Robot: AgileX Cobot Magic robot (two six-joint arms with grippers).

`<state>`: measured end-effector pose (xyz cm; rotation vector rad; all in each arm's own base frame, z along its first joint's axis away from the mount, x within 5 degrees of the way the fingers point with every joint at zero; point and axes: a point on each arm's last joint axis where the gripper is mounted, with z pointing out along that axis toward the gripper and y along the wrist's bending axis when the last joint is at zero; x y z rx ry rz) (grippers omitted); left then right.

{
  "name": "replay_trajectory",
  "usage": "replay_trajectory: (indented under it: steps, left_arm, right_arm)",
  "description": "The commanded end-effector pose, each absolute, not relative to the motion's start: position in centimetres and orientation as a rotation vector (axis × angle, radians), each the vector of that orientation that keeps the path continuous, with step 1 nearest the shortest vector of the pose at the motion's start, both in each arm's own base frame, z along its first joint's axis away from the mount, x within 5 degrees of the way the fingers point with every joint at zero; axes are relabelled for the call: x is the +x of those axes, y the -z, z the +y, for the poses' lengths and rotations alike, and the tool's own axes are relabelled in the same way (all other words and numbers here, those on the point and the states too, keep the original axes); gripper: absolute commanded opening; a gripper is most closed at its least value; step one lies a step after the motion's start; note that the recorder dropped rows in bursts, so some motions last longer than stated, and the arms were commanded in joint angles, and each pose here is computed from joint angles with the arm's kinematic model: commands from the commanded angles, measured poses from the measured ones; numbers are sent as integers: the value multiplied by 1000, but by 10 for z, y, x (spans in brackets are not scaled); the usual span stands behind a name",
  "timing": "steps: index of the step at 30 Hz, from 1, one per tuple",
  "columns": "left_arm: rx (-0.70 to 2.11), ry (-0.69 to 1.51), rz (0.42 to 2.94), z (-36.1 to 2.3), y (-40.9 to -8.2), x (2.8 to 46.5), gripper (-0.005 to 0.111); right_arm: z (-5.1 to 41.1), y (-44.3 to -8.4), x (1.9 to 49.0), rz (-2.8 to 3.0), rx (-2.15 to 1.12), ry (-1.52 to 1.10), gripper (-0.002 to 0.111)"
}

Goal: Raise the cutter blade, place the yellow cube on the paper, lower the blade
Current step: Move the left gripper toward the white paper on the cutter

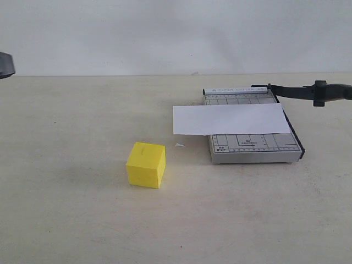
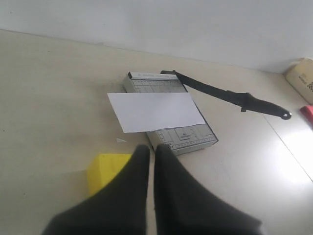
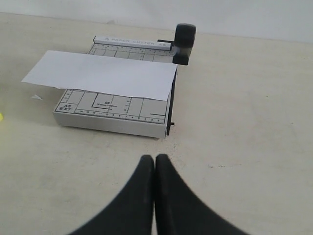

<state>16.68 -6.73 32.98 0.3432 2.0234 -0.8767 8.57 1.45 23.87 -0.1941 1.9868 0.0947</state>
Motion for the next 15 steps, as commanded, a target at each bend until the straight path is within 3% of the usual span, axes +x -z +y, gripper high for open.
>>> replay_trajectory:
  steps: [1,10,15]
  left_arm:
    - [376,800,2056,-90,-321,204,4]
    - [-5,521,1930,-156,-290,241,4]
    - [280,553,2042,-228,-257,246,4]
  right_arm:
    - [15,-236,85,1999,-196,-97,0]
    - [15,-236,85,2003,-196,-98,0]
    - [15,-236,85,2003,-198,-97,0]
